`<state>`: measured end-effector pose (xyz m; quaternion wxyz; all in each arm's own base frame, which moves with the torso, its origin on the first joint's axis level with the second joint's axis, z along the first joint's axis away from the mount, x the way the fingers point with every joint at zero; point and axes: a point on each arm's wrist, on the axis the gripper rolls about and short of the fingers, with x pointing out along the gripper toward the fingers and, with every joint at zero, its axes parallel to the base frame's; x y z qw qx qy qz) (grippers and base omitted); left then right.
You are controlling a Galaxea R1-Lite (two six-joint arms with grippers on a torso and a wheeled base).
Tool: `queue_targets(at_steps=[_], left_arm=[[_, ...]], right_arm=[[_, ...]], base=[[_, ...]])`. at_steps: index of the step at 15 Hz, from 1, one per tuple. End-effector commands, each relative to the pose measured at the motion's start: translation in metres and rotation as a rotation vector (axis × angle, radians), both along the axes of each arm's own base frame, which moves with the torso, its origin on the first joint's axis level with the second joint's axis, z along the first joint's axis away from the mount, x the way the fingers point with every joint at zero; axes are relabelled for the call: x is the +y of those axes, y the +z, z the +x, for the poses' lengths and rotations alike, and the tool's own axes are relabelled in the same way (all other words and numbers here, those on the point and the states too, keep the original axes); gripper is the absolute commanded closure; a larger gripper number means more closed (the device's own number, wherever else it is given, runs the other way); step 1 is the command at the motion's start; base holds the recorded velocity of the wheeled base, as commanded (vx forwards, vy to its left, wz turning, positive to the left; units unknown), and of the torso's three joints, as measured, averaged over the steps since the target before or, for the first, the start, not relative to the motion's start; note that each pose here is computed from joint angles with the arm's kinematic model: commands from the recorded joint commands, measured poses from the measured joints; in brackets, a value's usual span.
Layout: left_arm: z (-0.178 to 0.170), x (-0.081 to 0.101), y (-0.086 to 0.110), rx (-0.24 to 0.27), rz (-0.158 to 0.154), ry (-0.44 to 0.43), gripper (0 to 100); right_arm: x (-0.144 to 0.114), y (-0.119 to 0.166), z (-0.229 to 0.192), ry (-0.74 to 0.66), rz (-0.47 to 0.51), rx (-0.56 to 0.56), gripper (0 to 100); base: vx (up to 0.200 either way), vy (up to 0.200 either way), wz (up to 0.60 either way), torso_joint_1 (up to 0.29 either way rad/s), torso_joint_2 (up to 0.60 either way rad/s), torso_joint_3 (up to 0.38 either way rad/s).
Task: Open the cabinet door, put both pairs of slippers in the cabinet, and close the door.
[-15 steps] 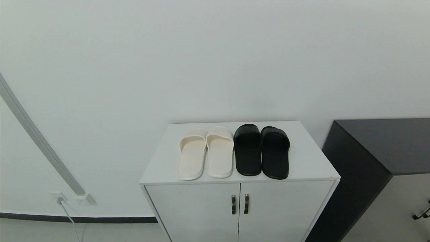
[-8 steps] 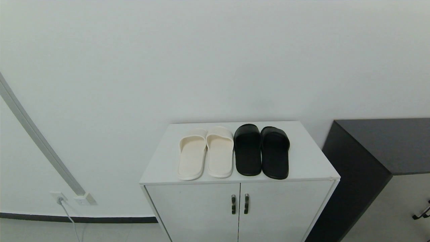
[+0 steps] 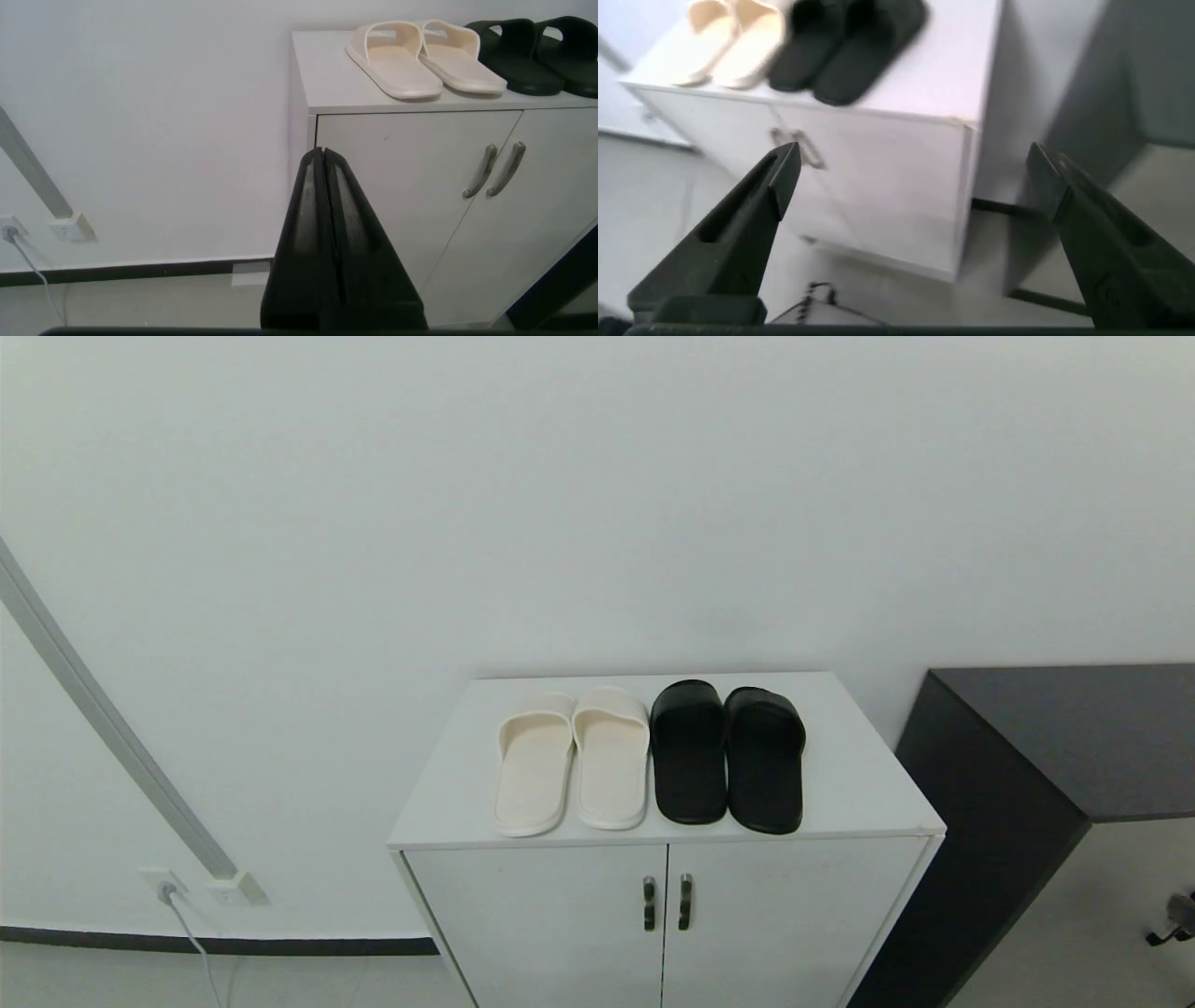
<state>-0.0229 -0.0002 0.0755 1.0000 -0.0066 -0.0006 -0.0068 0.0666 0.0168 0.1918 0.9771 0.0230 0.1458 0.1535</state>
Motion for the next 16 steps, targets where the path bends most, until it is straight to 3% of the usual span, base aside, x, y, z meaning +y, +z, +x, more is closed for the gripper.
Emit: queue_targets(at_steps=[1,3,4,7,16], left_arm=[[0.000,0.000,0.000,0.001,-0.001,0.000,100],[0.000,0.000,0.000,0.001,-0.001,0.000,100],[0.000,0.000,0.000,0.001,-0.001,0.000,100],[0.000,0.000,0.000,0.001,-0.001,0.000,100],[0.000,0.000,0.000,0.001,-0.001,0.000,100]], right_arm=[[0.026,0.016,0.041,0.067,-0.004,0.094,0],[0.049,0.024,0.056,0.078,0.016,0.093,0],[0.078,0.030,0.070,0.062,0.044,0.068,0],[0.133,0.023,0.105,0.029,0.031,0.024,0],[0.219,-0.027,0.192,-0.232,-0.049,0.011,0]], base=[[0.000,0.000,0.00,0.000,0.00,0.000],[0.000,0.000,0.00,0.000,0.00,0.000],[0.000,0.000,0.00,0.000,0.00,0.000],[0.000,0.000,0.00,0.000,0.00,0.000],[0.000,0.000,0.00,0.000,0.00,0.000]])
